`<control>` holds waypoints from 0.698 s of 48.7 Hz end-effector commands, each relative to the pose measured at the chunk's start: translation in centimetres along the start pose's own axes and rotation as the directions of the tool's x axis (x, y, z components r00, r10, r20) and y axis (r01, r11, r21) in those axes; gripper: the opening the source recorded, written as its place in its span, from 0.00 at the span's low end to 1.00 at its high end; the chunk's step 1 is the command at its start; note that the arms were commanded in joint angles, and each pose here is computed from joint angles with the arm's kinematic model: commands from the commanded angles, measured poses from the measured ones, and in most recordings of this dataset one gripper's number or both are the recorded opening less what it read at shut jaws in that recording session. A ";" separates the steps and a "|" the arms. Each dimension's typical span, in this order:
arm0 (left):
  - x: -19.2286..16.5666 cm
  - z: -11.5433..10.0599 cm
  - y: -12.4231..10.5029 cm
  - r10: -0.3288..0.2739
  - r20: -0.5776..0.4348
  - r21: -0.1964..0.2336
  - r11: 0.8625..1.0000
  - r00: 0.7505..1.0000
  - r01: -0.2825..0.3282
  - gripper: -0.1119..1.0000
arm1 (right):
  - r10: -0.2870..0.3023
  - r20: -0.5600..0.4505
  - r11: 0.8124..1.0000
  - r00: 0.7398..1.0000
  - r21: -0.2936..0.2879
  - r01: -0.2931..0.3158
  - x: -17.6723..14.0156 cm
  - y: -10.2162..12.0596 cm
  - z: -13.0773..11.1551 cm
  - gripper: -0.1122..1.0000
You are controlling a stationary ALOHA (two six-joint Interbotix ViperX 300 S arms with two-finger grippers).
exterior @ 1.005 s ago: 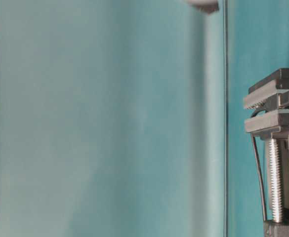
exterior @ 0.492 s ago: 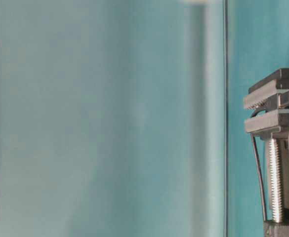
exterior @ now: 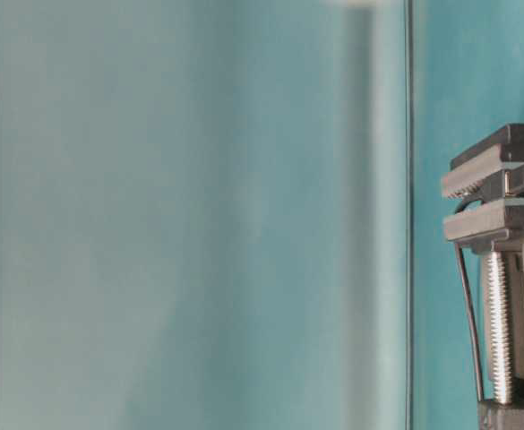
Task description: Insert the USB cable into the fixed female connector.
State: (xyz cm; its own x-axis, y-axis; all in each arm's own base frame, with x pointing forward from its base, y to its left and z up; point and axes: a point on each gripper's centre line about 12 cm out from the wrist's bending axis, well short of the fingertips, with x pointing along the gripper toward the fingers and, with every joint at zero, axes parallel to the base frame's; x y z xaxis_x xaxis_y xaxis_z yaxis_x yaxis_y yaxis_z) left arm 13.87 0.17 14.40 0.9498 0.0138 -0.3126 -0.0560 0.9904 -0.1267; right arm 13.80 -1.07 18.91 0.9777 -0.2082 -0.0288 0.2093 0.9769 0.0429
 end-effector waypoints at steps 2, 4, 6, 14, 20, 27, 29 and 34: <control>0.1 0.5 -0.1 -0.002 0.012 -0.009 1.000 1.000 0.002 0.99 | -0.011 0.034 1.000 0.999 0.010 0.011 0.3 0.2 1.4 0.38; 0.1 0.5 -0.1 -0.002 0.014 -0.008 1.000 1.000 0.002 0.99 | -0.002 0.037 1.000 0.999 0.011 0.002 0.3 0.4 1.7 0.38; 0.1 0.5 -0.1 -0.002 0.012 -0.009 1.000 1.000 0.002 0.99 | 0.008 0.046 1.000 0.999 -0.009 -0.008 0.4 0.5 2.0 0.36; 0.1 0.5 -0.1 -0.002 0.014 -0.009 1.000 1.000 0.002 0.99 | 0.029 0.184 0.993 0.982 -0.118 -0.008 0.0 0.8 4.8 0.28; 0.1 0.5 -0.1 -0.002 0.012 -0.008 1.000 1.000 0.002 0.99 | 0.015 0.281 0.991 0.960 -0.135 0.024 -0.7 0.2 6.5 0.24; 0.1 0.5 -0.1 -0.002 0.015 -0.009 1.000 1.000 0.002 0.99 | 0.019 0.367 0.990 0.930 -0.138 0.034 -1.5 -0.2 7.2 0.23; 0.1 0.5 -0.1 -0.002 0.014 -0.008 1.000 1.000 0.002 0.99 | 0.021 0.394 0.988 0.919 -0.148 0.040 -1.7 -0.3 7.3 0.23; 0.1 0.5 -0.1 -0.002 0.012 -0.009 1.000 1.000 0.002 0.99 | 0.008 0.461 0.986 0.887 -0.150 0.069 -2.1 -0.6 7.5 0.23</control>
State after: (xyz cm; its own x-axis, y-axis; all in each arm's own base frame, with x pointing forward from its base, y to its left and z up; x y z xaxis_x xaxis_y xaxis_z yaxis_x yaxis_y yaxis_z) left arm 13.87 0.17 14.40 0.9498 0.0138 -0.3126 -0.0565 0.9901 -0.1281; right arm 12.03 -1.44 25.82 0.9048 -0.1914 0.3805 0.2474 0.9633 -0.1038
